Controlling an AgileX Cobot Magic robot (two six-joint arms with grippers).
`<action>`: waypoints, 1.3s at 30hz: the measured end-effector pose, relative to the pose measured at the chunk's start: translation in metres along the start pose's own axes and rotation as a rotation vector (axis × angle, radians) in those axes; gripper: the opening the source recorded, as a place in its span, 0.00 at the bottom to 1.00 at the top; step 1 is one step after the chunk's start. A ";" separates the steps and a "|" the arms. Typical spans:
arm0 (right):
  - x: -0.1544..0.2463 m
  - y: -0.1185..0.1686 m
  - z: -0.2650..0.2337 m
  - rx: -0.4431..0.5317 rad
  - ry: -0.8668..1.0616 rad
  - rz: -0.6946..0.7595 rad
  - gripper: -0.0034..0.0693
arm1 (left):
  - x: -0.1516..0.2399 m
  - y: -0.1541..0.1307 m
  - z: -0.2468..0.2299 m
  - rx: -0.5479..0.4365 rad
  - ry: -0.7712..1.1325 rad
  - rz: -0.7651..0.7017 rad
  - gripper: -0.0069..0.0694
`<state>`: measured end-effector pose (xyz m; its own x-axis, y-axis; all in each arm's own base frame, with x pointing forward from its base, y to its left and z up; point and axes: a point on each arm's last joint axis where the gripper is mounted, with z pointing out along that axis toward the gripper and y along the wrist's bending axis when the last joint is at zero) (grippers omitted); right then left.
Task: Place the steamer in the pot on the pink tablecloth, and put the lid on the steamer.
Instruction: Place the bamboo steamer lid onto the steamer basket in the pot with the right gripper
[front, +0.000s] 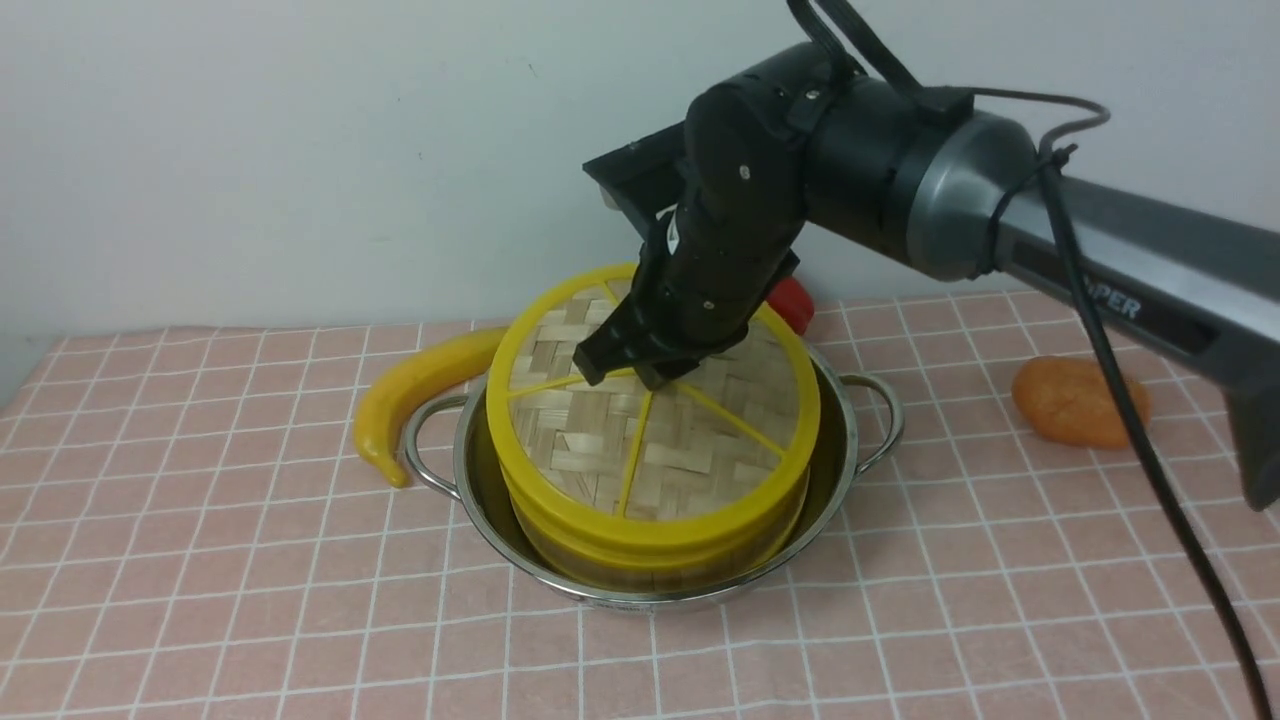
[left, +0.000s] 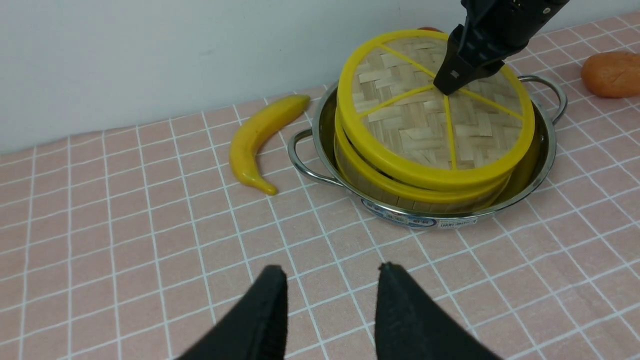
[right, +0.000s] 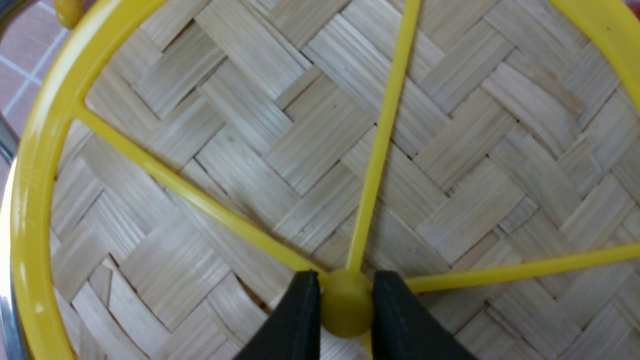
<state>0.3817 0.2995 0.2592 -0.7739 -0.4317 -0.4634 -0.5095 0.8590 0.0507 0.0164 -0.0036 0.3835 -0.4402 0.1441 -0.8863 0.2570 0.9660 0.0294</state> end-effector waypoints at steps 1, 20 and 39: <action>0.000 0.000 0.000 0.000 -0.001 0.000 0.25 | 0.000 0.000 0.000 0.000 0.000 0.000 0.41; 0.001 0.000 0.017 0.000 0.005 -0.004 0.25 | 0.000 0.000 0.000 0.000 0.000 0.000 0.41; 0.003 0.000 0.023 0.002 0.018 -0.004 0.29 | 0.000 0.000 0.000 0.000 0.000 -0.001 0.41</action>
<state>0.3885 0.3048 0.2374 -0.7783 -0.4403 -0.4476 -0.5121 0.8577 0.0467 0.0164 -0.0036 0.3835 -0.4404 0.1433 -0.8863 0.2567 0.9661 0.0287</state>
